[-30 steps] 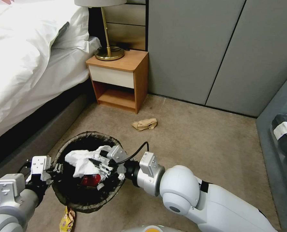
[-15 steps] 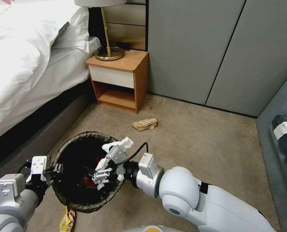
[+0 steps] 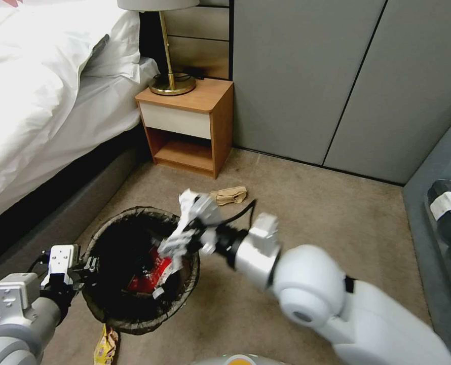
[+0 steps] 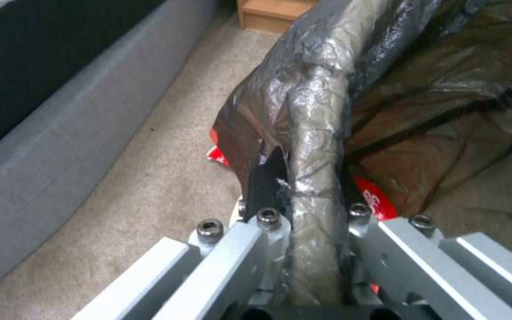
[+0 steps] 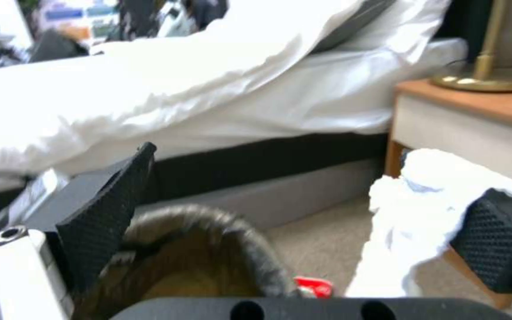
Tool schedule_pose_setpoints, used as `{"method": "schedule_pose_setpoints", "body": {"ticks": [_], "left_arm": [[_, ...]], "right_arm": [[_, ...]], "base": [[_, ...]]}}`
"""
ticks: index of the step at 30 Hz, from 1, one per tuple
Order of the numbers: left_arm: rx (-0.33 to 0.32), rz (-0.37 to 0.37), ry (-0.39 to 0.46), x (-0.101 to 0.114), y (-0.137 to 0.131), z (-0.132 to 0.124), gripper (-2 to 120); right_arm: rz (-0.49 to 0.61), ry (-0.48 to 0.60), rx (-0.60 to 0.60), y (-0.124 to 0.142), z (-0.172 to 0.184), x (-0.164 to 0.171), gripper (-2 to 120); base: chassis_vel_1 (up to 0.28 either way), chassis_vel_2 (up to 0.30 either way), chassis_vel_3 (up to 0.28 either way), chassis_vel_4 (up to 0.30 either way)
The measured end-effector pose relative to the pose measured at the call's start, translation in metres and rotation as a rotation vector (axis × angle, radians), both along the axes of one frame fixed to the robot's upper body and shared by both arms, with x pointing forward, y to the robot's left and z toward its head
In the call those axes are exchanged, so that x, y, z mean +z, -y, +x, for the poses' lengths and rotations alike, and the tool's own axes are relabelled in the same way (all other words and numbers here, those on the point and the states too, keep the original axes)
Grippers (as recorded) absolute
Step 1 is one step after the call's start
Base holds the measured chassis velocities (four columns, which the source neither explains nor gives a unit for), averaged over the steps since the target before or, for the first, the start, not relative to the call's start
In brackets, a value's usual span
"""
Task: Pick up the trash bin, then pick up the garbage from the floor and place it into the trash bin.
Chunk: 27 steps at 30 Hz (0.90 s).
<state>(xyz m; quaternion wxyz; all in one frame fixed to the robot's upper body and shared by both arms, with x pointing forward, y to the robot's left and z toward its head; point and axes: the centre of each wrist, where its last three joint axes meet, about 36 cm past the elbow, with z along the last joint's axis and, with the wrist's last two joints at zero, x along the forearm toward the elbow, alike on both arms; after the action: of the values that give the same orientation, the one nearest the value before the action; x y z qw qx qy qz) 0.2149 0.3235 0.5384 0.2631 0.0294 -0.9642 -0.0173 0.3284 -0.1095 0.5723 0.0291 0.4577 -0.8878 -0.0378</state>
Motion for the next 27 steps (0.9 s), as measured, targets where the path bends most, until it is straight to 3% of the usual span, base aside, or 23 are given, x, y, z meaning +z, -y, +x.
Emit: {"method": "schedule_pose_setpoints", "body": {"ticks": [5,27], "left_arm": [[-0.005,-0.01,0.002,-0.001,0.002,0.0,1],[-0.006,-0.014,0.002,-0.001,0.002,0.001,1]], "right_arm": [[0.027,-0.006,-0.024,0.013,-0.012,0.015,100],[0.016,0.037,0.167,-0.017,0.004,0.021,100]], "base": [[0.0,0.0,0.0,0.0],[0.0,0.0,0.0,0.0]]}}
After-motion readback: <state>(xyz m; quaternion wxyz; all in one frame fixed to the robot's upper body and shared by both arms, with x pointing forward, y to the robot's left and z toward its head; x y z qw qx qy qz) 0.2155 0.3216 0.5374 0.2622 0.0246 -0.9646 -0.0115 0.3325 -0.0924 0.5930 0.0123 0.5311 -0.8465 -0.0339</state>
